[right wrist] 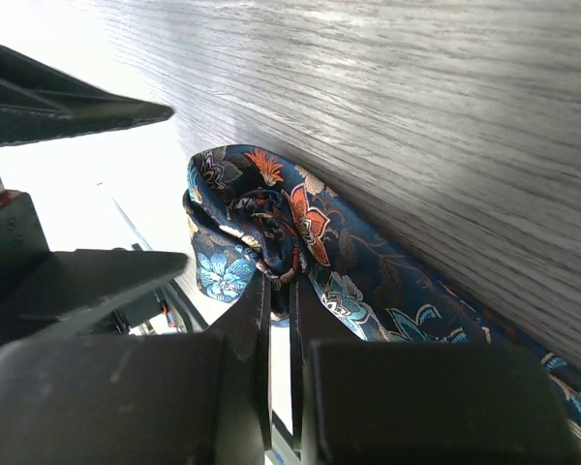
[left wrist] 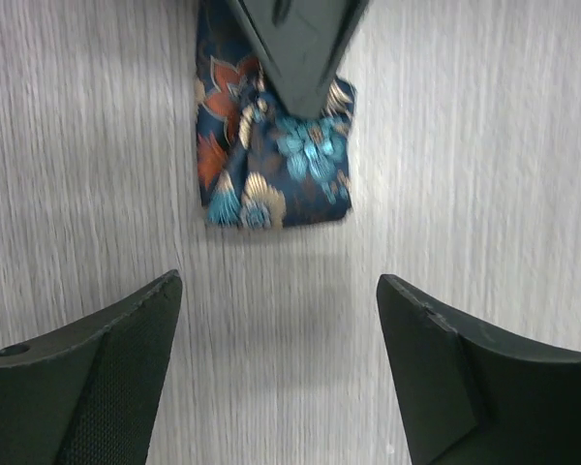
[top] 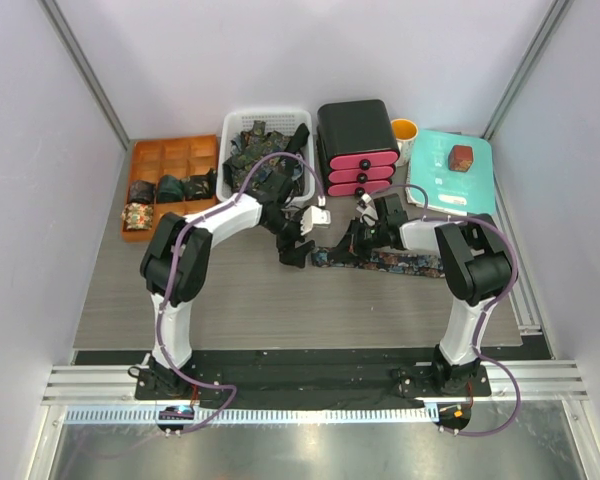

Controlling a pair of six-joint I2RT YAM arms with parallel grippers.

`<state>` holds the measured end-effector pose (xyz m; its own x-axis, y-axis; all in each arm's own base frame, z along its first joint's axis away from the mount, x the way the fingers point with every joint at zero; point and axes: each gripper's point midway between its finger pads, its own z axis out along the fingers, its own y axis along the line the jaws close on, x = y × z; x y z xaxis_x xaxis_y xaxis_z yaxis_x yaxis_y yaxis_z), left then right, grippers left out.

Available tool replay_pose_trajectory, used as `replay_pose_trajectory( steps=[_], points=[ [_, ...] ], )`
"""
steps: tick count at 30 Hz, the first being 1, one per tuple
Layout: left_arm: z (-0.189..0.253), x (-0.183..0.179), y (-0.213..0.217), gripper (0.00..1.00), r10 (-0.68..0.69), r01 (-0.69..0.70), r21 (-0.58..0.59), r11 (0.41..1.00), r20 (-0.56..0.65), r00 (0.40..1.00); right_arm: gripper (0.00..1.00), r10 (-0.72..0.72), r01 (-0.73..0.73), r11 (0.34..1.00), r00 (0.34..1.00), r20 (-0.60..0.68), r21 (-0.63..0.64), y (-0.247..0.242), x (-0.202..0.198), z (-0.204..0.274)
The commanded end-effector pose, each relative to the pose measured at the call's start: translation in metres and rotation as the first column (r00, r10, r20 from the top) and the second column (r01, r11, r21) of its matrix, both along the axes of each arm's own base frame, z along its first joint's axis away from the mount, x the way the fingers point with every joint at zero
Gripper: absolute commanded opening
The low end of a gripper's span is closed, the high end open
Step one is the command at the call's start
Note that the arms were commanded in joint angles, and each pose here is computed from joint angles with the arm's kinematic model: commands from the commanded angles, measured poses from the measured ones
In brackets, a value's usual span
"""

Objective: Roll the ties
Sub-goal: Roll the tie at the center of the board.

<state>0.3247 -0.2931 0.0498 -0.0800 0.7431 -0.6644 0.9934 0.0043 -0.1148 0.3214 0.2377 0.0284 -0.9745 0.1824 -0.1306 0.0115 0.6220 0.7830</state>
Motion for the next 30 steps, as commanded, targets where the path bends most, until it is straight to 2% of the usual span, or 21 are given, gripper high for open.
replay_pose_trajectory(
  steps=[1,7,11,14,17,18,22,23,26,30],
  points=[
    [0.014,0.011,-0.030,0.83,0.016,-0.007,-0.113,0.994,0.073,0.997,0.01,-0.037,0.022,0.983,0.996,-0.081,-0.182,-0.029,-0.013,-0.046],
    [0.008,0.023,-0.047,0.86,0.030,-0.015,-0.112,0.994,0.126,0.992,0.01,-0.018,0.003,0.984,0.996,-0.083,-0.180,-0.028,-0.015,-0.049],
    [-0.006,0.015,-0.056,0.83,-0.010,0.018,-0.069,0.997,0.117,0.993,0.01,-0.013,-0.001,0.986,0.997,-0.079,-0.169,-0.027,-0.014,-0.049],
    [-0.013,0.007,-0.057,0.76,-0.033,0.036,-0.021,0.999,0.101,0.994,0.01,-0.012,0.000,0.989,0.997,-0.081,-0.150,-0.025,-0.013,-0.046],
    [-0.024,0.005,-0.051,0.61,-0.038,0.033,0.056,0.998,0.094,0.995,0.01,-0.016,0.009,0.993,0.998,-0.060,-0.118,-0.020,-0.009,-0.041],
    [-0.027,0.003,-0.048,0.52,-0.047,0.040,0.082,0.996,0.095,0.994,0.01,-0.025,0.018,0.994,0.997,-0.067,-0.111,-0.019,-0.009,-0.040],
    [-0.032,-0.002,-0.027,0.35,-0.081,0.061,0.195,0.979,0.094,0.992,0.02,-0.030,0.027,0.998,0.999,-0.040,-0.064,-0.013,-0.004,-0.028],
    [-0.034,-0.002,-0.020,0.31,-0.087,0.062,0.233,0.970,0.097,0.991,0.05,-0.030,0.028,0.998,0.999,-0.033,-0.054,-0.012,-0.002,-0.023],
    [-0.038,-0.008,-0.006,0.24,-0.124,0.096,0.295,0.951,0.076,0.989,0.32,-0.033,0.033,0.999,0.999,-0.006,-0.014,-0.008,0.005,0.000],
    [-0.044,-0.016,0.003,0.21,-0.143,0.123,0.337,0.934,0.036,0.989,0.40,-0.042,0.042,0.999,0.999,0.013,0.019,-0.013,0.003,0.026]
  ],
)
